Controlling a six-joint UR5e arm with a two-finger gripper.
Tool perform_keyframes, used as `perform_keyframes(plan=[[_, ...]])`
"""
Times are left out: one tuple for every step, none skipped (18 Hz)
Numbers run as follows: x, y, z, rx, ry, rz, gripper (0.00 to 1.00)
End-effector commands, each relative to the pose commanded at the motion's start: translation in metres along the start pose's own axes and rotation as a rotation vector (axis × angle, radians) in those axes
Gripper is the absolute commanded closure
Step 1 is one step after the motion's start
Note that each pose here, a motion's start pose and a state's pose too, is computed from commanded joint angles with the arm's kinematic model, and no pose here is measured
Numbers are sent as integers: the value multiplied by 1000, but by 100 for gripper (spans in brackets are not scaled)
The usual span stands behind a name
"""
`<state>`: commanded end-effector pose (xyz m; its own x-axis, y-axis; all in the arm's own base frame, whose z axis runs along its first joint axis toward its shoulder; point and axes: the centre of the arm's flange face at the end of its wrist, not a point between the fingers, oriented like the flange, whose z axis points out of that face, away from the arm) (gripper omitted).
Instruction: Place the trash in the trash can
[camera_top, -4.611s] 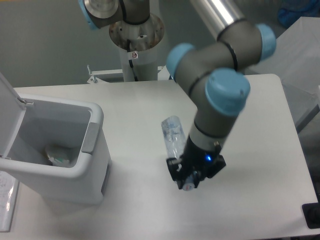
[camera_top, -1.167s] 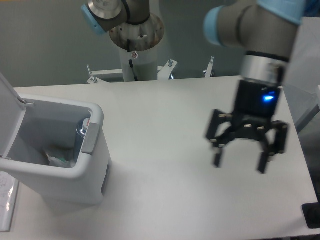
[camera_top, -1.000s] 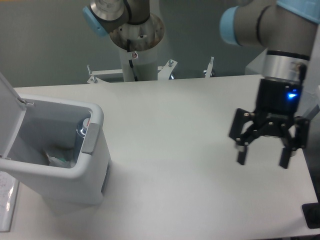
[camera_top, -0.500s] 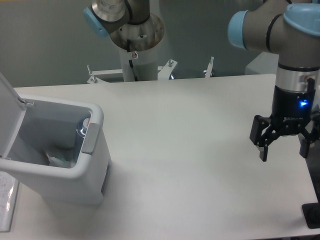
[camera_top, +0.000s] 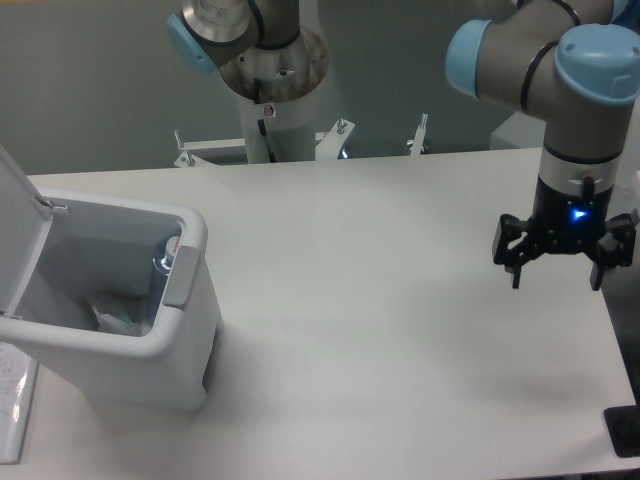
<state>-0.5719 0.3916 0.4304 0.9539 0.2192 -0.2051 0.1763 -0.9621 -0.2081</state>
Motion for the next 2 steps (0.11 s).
perform_keyframes(plan=[[0,0,-1,1,-1,0,0],[0,0,0,0,0,0,0]])
